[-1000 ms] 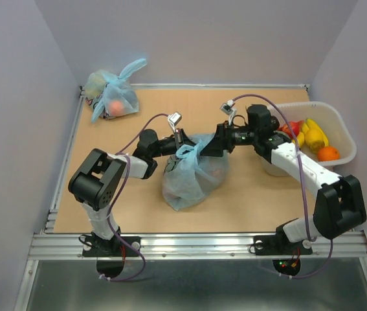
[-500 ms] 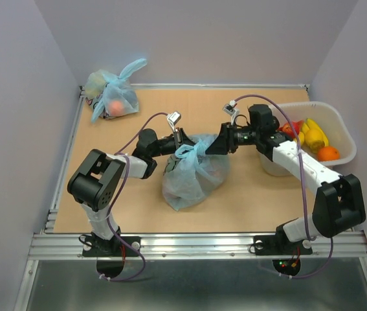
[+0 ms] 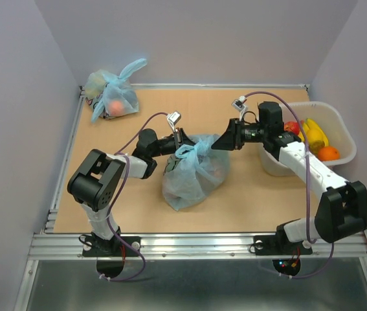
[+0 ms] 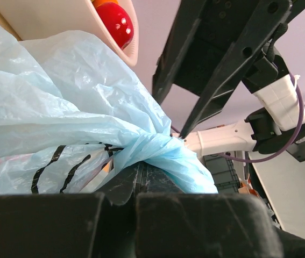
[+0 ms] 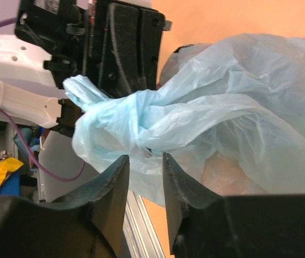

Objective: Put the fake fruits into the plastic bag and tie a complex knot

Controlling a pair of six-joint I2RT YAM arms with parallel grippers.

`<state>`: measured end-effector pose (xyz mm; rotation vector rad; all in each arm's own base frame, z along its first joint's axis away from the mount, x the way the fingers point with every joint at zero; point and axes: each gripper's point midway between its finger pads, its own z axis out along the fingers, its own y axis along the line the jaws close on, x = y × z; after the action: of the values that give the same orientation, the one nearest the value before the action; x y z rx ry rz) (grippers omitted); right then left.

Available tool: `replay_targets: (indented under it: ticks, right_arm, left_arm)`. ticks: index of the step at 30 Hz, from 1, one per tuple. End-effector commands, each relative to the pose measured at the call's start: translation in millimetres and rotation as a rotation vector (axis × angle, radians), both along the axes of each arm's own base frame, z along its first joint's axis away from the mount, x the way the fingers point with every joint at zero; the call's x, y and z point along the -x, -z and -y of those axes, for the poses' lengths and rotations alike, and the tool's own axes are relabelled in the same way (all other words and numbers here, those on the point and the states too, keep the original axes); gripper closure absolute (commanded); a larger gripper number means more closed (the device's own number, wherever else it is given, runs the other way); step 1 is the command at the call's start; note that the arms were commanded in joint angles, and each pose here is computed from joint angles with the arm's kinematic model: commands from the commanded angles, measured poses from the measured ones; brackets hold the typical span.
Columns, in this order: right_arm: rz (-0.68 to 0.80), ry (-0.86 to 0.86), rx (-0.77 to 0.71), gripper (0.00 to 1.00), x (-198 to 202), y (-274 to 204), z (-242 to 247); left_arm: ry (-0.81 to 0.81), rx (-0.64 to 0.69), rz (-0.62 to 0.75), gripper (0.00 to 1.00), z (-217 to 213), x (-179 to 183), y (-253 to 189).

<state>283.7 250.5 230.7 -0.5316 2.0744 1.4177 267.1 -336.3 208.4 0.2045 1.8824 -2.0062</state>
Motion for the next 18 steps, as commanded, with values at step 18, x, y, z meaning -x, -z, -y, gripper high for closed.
replay_targets:
  ticks: [18]
  right_arm:
    - [0.098, -0.026, -0.02, 0.79, -13, -17, -11]
  left_arm:
    - [0.024, 0.141, 0.277, 1.0, -2, 14, -56]
